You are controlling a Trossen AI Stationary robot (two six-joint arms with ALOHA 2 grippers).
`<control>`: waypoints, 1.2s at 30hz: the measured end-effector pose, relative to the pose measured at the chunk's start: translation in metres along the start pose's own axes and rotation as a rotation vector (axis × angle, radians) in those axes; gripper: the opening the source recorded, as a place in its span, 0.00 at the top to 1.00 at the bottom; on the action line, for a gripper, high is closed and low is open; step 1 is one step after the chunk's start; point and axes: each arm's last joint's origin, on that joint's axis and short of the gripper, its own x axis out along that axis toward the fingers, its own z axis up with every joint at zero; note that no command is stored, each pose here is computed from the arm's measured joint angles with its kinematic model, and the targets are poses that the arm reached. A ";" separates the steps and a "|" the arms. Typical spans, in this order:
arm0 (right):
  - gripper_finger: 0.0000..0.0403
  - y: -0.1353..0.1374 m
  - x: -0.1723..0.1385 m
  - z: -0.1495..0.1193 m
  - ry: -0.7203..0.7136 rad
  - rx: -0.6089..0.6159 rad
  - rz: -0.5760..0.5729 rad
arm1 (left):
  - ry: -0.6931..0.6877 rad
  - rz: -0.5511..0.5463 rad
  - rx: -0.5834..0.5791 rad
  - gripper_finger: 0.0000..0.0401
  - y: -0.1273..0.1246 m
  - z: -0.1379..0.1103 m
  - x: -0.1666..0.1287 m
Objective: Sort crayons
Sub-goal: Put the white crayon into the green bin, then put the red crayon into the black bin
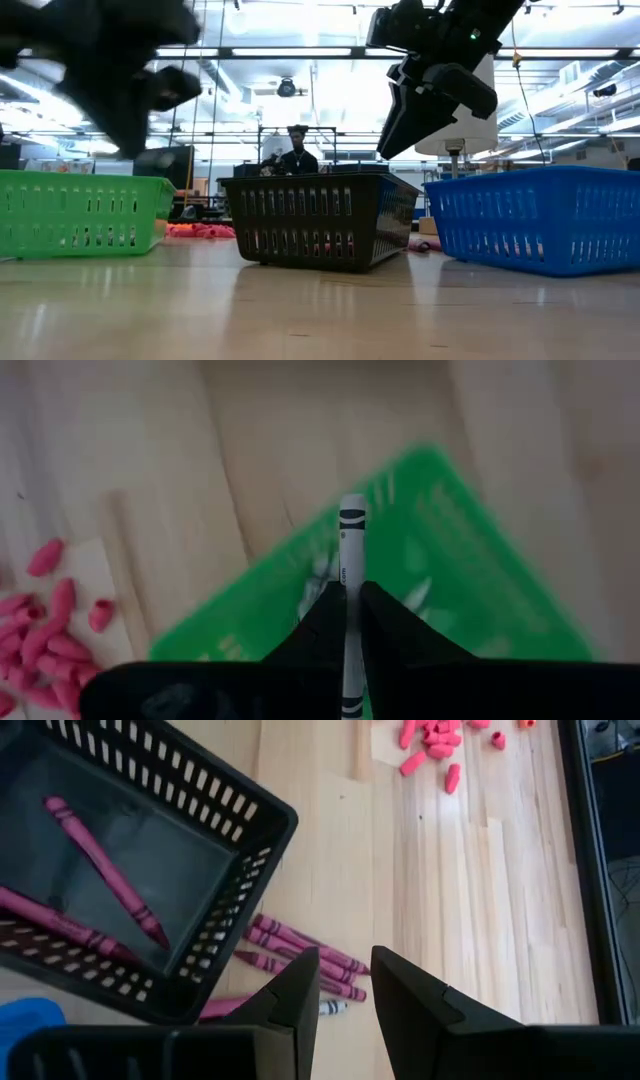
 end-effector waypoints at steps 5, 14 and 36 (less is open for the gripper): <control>0.74 0.000 0.000 0.001 -0.007 -0.002 0.000 | 0.064 0.058 0.073 0.96 -0.010 -0.022 0.016; 0.74 0.000 0.000 0.002 -0.016 -0.003 0.018 | 0.024 0.078 0.136 0.96 -0.012 -0.036 0.035; 0.74 -0.003 0.002 0.002 -0.014 -0.010 0.013 | 0.028 0.081 0.145 0.62 -0.012 -0.023 0.021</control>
